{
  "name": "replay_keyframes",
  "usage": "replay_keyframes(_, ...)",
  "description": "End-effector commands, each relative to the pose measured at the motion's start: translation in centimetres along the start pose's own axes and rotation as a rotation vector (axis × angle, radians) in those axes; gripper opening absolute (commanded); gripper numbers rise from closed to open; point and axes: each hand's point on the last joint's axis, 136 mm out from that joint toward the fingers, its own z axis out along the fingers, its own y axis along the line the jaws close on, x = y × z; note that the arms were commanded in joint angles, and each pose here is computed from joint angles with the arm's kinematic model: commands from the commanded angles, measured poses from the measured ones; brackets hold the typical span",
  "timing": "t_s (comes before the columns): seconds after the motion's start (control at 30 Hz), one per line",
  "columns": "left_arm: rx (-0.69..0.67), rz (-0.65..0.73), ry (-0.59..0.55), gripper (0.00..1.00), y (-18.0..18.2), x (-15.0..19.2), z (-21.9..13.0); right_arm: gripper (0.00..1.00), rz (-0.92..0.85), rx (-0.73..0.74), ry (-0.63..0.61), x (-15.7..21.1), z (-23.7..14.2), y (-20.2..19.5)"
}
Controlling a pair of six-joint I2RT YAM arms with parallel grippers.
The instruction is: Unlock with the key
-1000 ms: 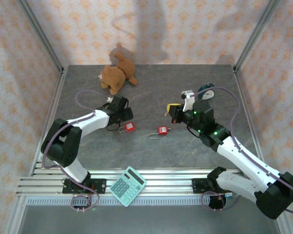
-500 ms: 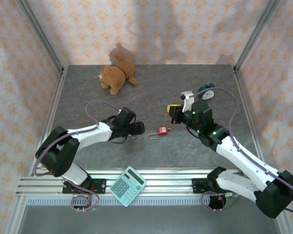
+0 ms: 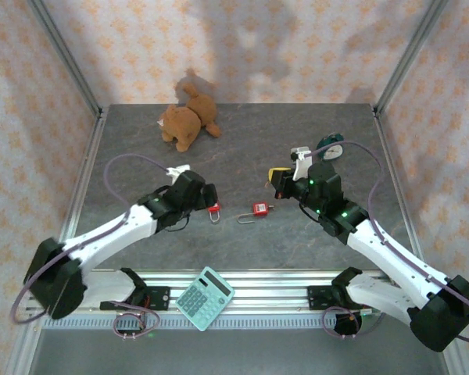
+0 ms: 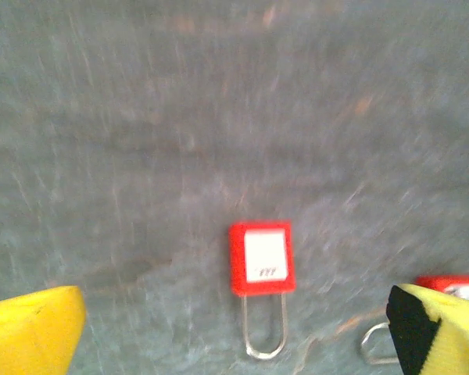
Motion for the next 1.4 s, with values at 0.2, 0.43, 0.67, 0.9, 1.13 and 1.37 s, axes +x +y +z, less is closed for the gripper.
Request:
replay_keyframes(0.2, 0.028, -0.086, -0.063, 0.86, 3.5, -3.3, -1.1, 0.00, -0.017, -0.007, -0.048, -1.1, -0.2, 0.4)
replay_keyframes(0.43, -0.111, 0.077, 0.243, 0.72, 1.1, -0.6, 0.5, 0.00, -0.027, 0.011, -0.046, -0.8, -0.1, -0.1)
replay_keyframes(0.67, -0.246, 0.165, 0.535, 0.72, -1.3, 2.7, 3.1, 0.00, -0.035, 0.014, -0.053, -0.6, -0.2, -0.2)
replay_keyframes(0.9, -0.330, 0.180, 0.654, 0.74, -2.5, 4.6, 4.8, 0.00, -0.027, -0.005, -0.051, -0.4, -0.4, 0.1)
replay_keyframes(1.13, -0.337, 0.186, 0.729, 0.73, -3.2, 7.9, 7.0, 0.00, -0.026, -0.008, -0.056, -0.4, -0.6, 0.1)
replay_keyframes(1.37, -0.351, 0.167, 0.703, 0.69, -2.6, 8.5, 8.1, 0.00, -0.023, -0.013, -0.052, -0.2, -0.7, 0.1)
